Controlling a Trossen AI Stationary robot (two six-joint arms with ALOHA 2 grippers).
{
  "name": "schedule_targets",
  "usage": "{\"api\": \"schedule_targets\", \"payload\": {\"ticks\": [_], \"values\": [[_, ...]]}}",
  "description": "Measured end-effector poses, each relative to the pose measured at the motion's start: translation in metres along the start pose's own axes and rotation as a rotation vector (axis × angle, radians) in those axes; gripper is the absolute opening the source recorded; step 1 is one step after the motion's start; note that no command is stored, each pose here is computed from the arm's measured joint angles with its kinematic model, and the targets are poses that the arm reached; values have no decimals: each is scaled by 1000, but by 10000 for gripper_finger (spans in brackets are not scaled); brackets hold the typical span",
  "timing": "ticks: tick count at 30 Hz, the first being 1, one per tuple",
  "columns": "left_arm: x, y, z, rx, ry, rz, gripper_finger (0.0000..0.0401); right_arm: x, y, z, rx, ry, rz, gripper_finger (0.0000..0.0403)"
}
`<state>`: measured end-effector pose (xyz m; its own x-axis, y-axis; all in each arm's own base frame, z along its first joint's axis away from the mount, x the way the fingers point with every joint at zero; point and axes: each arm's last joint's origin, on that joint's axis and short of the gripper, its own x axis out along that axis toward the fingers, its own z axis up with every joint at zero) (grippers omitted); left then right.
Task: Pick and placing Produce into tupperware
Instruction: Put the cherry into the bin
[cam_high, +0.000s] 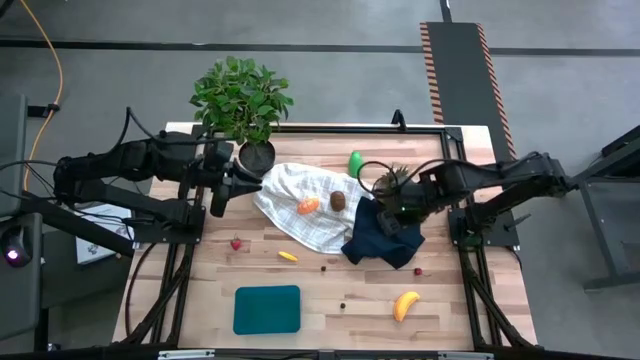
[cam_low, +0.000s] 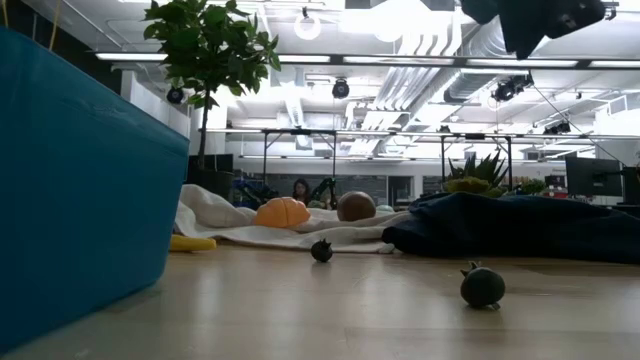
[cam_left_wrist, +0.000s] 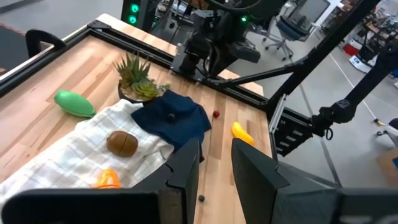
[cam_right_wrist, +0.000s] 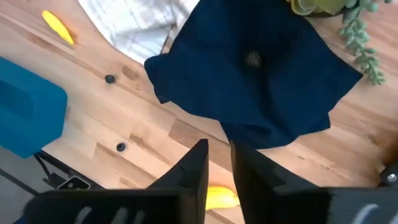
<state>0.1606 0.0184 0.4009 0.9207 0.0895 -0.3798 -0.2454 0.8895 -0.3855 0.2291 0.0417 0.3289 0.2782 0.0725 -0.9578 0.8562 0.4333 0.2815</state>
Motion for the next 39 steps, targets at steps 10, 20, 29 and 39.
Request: {"api": "schedule_targets", "payload": {"ticks": [10,20,29,39], "values": [[0,-1,0,29,10,-25,83,0,4,-25,85,-24,-18,118],[0,-1,-1,25,26,-37,83,10,3,-47,43,-10,-42,119],[0,0,-3,24,47,-28,83,44,-12,-69,80,48,-146,129],[0,0,-3,23,47,-28,83,95,-30,-85,186,141,-161,205]]}}
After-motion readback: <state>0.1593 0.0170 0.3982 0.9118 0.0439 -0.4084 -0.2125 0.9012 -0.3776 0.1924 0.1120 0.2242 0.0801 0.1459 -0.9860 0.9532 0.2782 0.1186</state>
